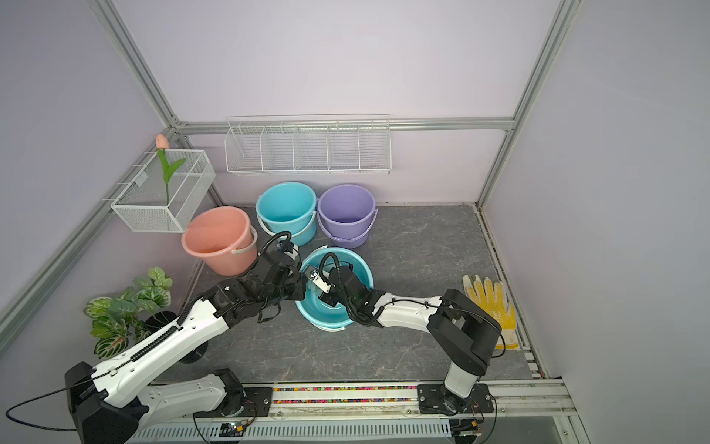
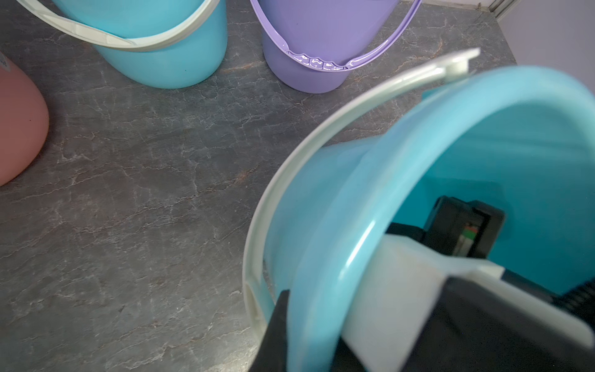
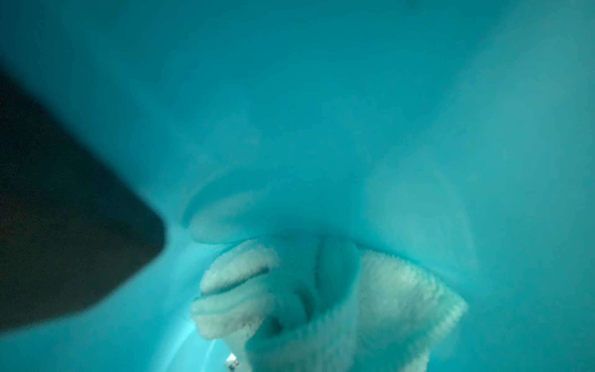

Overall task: Wipe the inside of the bucket with a cloth
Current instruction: Wipe the dirt from the inside of the bucket.

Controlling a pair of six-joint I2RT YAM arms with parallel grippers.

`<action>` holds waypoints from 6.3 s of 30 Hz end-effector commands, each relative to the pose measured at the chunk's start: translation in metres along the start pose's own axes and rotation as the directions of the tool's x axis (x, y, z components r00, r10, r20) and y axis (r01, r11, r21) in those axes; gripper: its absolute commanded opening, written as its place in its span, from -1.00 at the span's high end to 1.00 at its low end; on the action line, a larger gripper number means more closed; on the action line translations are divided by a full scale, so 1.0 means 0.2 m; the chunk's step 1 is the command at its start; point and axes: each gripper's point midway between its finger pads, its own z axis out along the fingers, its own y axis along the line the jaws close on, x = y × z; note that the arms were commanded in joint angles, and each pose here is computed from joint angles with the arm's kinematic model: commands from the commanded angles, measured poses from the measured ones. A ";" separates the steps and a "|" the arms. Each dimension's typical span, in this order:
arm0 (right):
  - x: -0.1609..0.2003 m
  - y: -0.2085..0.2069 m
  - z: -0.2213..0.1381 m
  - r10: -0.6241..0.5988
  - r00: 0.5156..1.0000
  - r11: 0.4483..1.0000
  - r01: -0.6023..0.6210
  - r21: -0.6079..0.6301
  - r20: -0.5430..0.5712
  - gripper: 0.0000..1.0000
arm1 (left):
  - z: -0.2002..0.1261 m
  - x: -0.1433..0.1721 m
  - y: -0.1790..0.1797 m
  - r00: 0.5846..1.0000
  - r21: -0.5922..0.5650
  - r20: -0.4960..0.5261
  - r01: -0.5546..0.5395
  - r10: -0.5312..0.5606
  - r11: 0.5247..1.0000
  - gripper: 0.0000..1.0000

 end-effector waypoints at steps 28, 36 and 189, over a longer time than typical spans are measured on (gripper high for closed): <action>0.26 0.56 -0.45 -0.172 0.975 0.678 0.015 -0.735 -0.139 0.87 | -0.02 0.00 -0.15 1.000 0.148 0.014 0.000 -0.002 0.989 1.00; 0.08 0.47 -0.23 0.065 0.996 0.836 -0.022 -0.548 0.060 0.87 | 0.01 0.03 -0.18 1.000 0.175 -0.016 0.003 -0.001 0.985 1.00; 0.13 0.06 -0.18 -0.549 0.833 0.829 0.552 -0.082 0.064 0.87 | -0.01 0.07 -0.22 0.999 0.178 -0.009 -0.041 0.043 0.983 1.00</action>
